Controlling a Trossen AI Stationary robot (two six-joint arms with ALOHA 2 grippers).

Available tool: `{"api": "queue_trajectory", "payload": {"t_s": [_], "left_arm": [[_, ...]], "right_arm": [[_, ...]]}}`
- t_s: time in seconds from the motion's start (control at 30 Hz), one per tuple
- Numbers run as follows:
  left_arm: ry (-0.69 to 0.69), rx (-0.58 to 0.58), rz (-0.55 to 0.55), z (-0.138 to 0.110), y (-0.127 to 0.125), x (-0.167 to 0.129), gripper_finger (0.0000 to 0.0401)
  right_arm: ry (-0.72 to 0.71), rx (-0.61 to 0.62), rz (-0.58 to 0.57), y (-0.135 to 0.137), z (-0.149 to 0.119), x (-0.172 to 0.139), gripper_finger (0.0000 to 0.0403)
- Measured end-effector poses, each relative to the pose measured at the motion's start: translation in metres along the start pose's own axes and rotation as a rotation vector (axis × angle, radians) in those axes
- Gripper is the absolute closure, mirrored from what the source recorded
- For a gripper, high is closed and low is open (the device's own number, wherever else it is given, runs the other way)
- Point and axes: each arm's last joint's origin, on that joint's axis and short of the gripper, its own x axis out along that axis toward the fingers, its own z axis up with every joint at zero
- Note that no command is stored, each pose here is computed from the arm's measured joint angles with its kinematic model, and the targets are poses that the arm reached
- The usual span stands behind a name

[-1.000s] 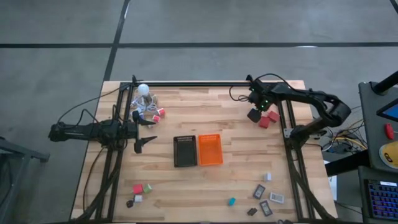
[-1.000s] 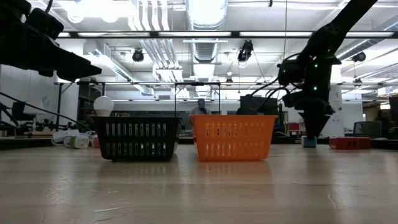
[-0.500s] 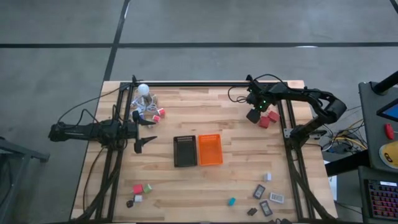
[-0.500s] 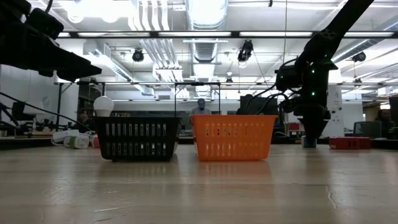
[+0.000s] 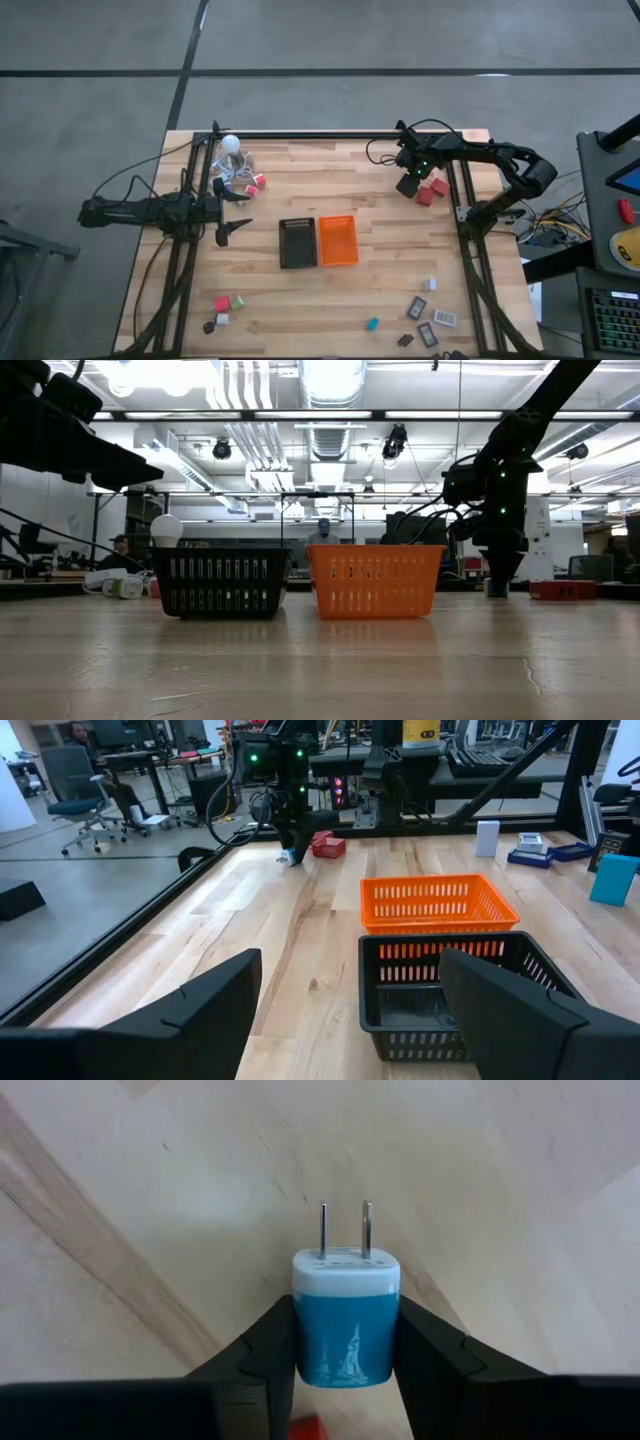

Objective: Pick & Place Office items
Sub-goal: Put the blue charger adapter into the orange bin

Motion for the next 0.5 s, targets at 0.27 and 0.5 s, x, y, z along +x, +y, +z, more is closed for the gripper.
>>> {"api": "queue_trajectory", "payload": {"t_s": [0.27,0.5], "left_arm": [[0.000,0.000,0.000,0.000,0.000,0.000,0.0091],[0.000,0.000,0.000,0.000,0.000,0.000,0.0091]], "right_arm": [[-0.021,0.010,0.006,0.000,0.000,-0.005,0.0268],[-0.136,0.056,0.042,0.003,0.007,-0.041,0.0269]]}}
